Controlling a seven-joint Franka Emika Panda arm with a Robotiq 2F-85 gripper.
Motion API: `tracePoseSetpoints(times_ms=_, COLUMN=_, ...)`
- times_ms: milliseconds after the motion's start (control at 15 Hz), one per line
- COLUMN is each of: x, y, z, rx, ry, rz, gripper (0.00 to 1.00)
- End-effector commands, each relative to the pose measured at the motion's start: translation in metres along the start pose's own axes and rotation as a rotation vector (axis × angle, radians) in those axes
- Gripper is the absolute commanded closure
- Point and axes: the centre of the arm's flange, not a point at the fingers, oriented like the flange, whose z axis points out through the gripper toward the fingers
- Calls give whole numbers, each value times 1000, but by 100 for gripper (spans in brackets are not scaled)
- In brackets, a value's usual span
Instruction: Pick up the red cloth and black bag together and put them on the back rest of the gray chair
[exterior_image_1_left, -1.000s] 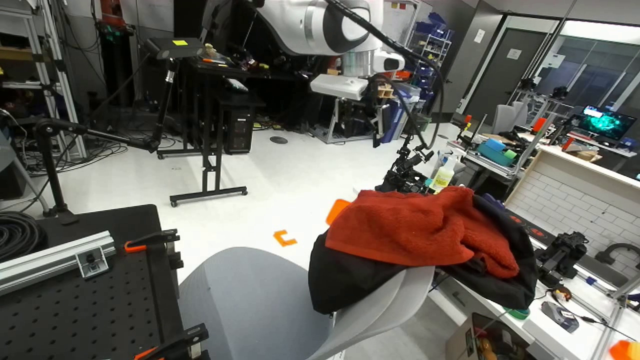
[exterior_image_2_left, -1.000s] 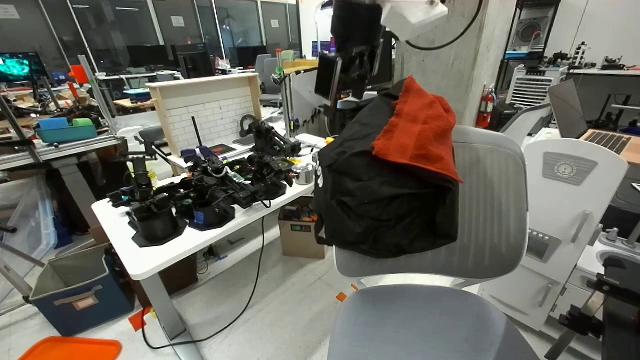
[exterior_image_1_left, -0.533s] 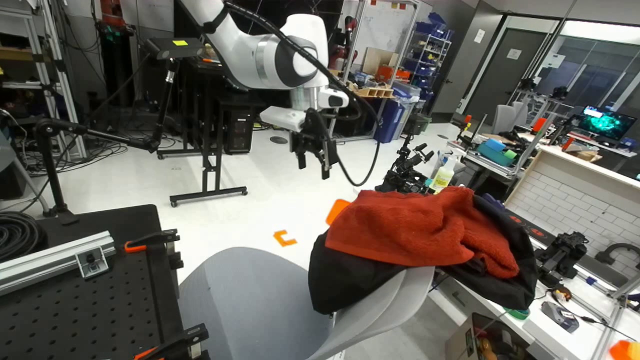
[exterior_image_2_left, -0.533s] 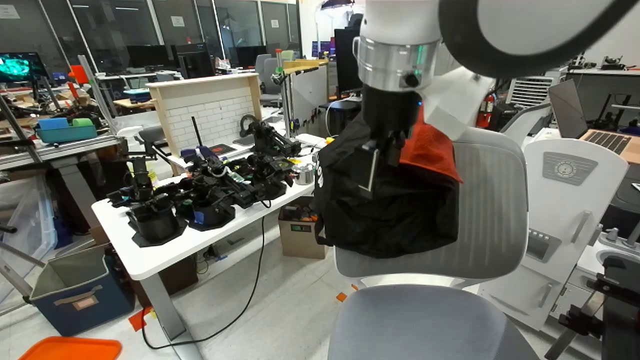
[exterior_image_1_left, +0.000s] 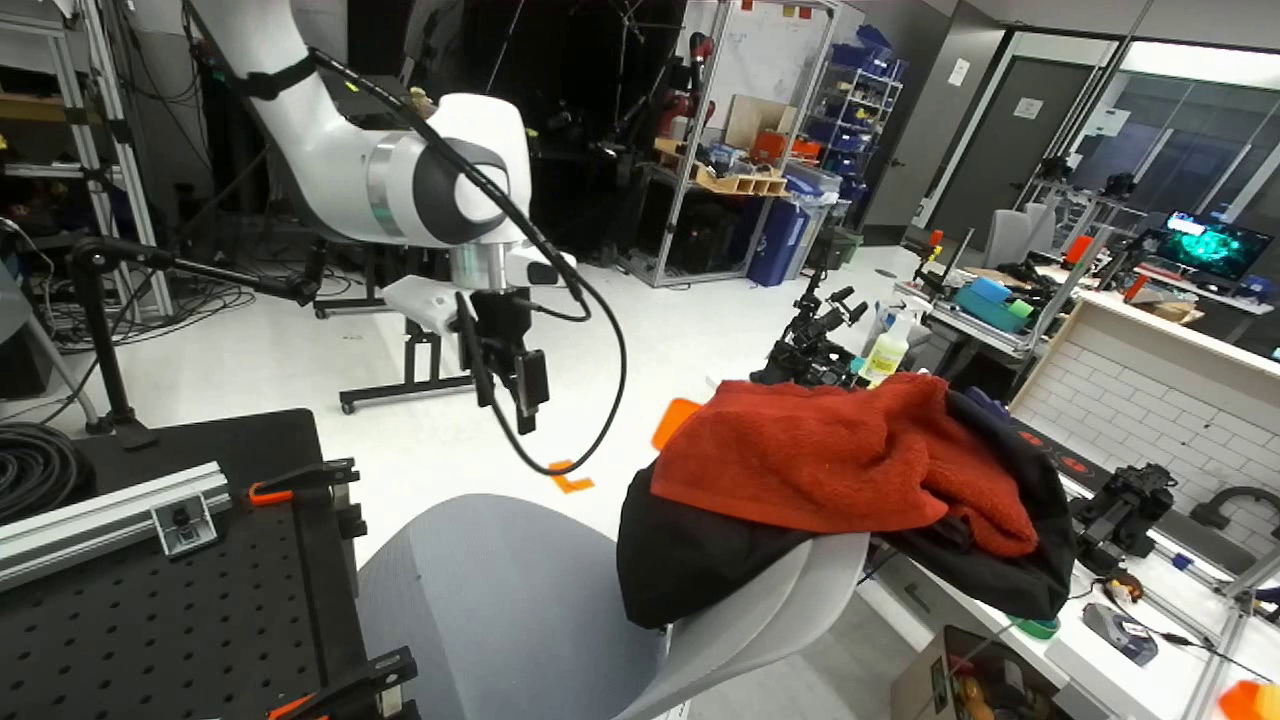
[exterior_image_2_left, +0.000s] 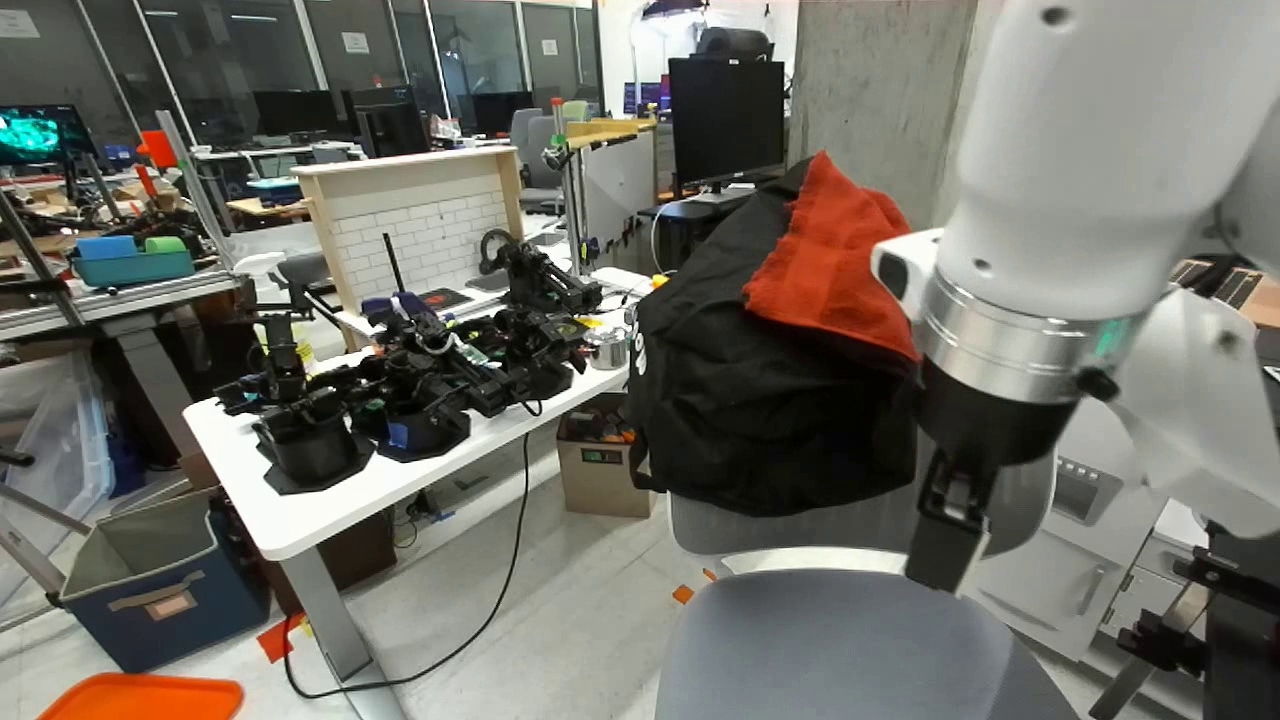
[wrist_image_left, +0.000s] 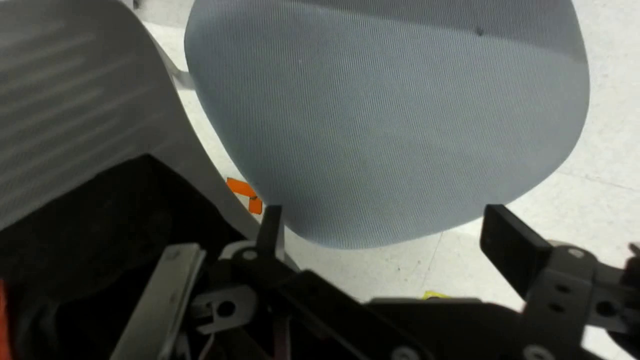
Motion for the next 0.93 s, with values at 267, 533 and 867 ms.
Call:
tracePoseSetpoints(times_ms=267, x=-45, y=-8, z=6, rx=-1, ry=-3, rz=-15, gripper=0)
tracePoseSetpoints(times_ms=533, x=-46, y=-7, z=3, rx=0, ry=2, rz=-14, gripper=0)
tracePoseSetpoints(times_ms=867, x=-46, y=-7, z=3, rx=0, ry=1, rz=-14, gripper=0)
